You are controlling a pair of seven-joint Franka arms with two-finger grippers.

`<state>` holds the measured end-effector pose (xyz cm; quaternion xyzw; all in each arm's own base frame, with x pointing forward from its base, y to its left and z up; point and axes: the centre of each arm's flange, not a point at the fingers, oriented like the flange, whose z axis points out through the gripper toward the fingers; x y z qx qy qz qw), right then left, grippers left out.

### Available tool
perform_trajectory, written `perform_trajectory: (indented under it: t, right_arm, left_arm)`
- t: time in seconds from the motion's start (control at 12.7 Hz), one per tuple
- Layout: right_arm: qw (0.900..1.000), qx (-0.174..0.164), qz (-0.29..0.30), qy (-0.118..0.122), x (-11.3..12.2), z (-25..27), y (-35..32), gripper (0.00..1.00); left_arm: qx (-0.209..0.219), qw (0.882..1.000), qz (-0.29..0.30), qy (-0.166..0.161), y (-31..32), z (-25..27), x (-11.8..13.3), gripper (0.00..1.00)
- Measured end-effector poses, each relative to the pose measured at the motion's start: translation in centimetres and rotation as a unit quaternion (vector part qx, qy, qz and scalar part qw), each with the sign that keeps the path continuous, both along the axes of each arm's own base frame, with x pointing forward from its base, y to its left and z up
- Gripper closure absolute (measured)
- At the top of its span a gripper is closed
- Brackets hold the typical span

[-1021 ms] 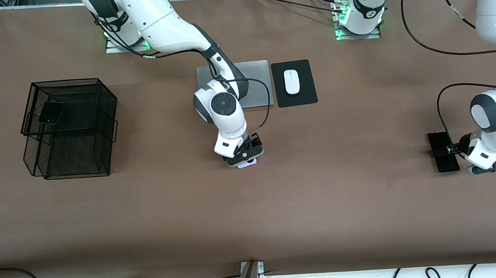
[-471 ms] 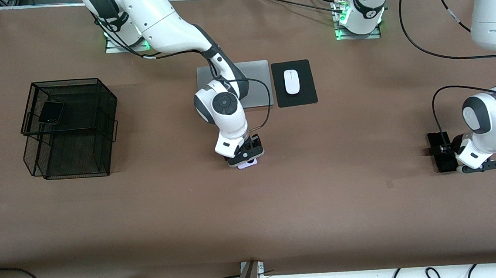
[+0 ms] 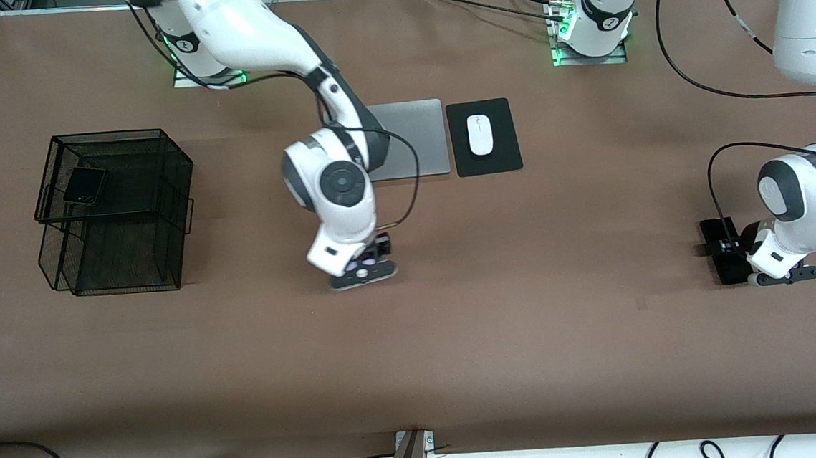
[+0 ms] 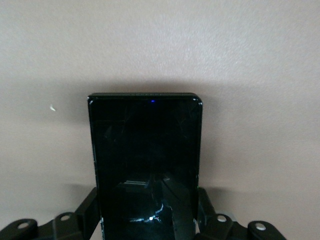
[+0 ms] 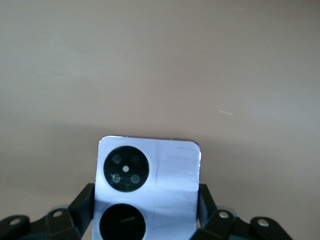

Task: Place phones with both arms
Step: 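Carry the white phone into the basket while the left gripper carries the tall phone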

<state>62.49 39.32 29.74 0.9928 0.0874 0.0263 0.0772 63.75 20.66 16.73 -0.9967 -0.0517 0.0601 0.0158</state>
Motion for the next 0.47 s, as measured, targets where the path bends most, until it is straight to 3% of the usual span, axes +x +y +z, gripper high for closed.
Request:
perform_trajectory:
  t: [0.24, 0.47]
  right_arm:
    - [0.997, -0.042, -0.048, 0.039, 1.4, 6.1, -8.2, 0.15]
    - [0.992, -0.048, -0.096, 0.071, 1.1, 9.3, -19.0, 0.15]
  left_arm:
    - [-0.001, 1.0, -0.002, 0.0, -0.1, -0.2, 0.0, 0.21]
    - [-0.014, 1.0, -0.02, -0.013, -2.7, 2.7, 1.9, 0.21]
